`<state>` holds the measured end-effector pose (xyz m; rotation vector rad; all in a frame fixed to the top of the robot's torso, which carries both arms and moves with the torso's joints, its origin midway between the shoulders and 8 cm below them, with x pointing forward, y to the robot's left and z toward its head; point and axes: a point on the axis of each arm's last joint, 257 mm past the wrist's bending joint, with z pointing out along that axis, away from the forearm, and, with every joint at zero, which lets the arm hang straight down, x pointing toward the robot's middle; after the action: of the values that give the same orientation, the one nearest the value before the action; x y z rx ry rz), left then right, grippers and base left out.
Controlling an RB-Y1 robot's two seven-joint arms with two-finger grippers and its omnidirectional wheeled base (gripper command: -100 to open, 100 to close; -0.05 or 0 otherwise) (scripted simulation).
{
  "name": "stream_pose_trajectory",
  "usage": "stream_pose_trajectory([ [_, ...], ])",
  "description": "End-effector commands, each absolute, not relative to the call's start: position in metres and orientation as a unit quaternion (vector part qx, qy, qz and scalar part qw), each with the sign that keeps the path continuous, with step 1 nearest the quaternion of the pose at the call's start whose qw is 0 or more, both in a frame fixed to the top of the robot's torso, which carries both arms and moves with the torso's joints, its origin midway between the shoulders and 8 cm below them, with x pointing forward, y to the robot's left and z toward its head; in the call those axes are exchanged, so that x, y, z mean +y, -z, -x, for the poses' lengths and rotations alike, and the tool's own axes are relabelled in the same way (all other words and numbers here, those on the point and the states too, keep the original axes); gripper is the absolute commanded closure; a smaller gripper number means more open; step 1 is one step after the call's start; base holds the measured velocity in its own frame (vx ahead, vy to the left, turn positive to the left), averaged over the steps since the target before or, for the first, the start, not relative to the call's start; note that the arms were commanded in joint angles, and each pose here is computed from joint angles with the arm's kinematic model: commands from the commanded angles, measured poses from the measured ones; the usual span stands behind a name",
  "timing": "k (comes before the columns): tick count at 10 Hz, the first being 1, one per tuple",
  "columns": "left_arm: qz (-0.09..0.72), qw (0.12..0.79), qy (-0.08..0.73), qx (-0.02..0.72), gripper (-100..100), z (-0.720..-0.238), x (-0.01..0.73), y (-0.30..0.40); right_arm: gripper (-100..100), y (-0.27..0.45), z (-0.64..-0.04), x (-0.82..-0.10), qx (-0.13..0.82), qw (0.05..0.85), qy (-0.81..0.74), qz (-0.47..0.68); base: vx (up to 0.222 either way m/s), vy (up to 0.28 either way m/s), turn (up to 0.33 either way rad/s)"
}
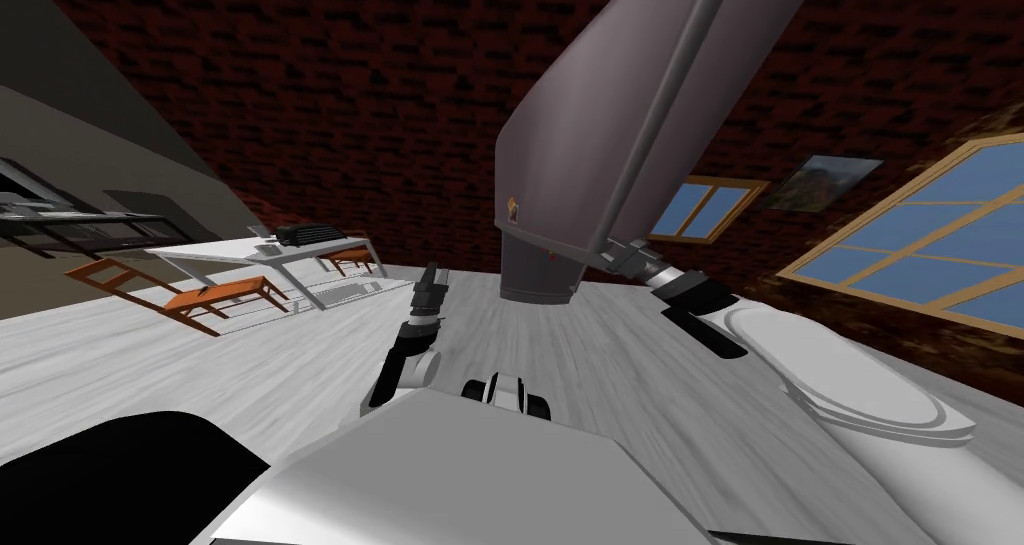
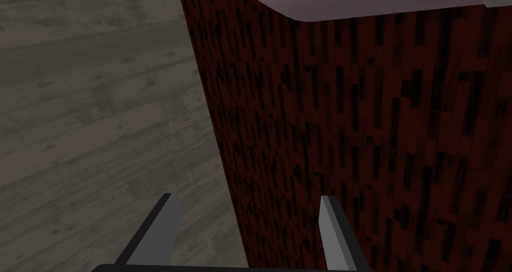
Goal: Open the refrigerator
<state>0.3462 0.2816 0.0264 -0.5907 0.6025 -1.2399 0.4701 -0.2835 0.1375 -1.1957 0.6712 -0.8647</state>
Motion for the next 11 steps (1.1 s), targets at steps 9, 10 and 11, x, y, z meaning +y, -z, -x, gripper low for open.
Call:
stream_pose_trajectory([
  [9, 0.268, 0.732, 0.563, 0.274, 0, -0.346, 0.282, -0.026, -100, -0.175, -0.475, -0.309, 0.309, 0.681, 0.394, 0.534, -0.033, 0.138, -0.063],
  [10, 0.268, 0.732, 0.563, 0.274, 0, -0.346, 0.282, -0.026, -100, -0.187, -0.474, -0.31, 0.307, 0.682, 0.393, 0.535, 0.021, 0.013, -0.056],
  [11, 0.268, 0.732, 0.563, 0.274, 0, -0.346, 0.282, -0.026, -100, -0.192, -0.473, -0.311, 0.306, 0.683, 0.392, 0.536, 0.014, 0.023, -0.049],
])
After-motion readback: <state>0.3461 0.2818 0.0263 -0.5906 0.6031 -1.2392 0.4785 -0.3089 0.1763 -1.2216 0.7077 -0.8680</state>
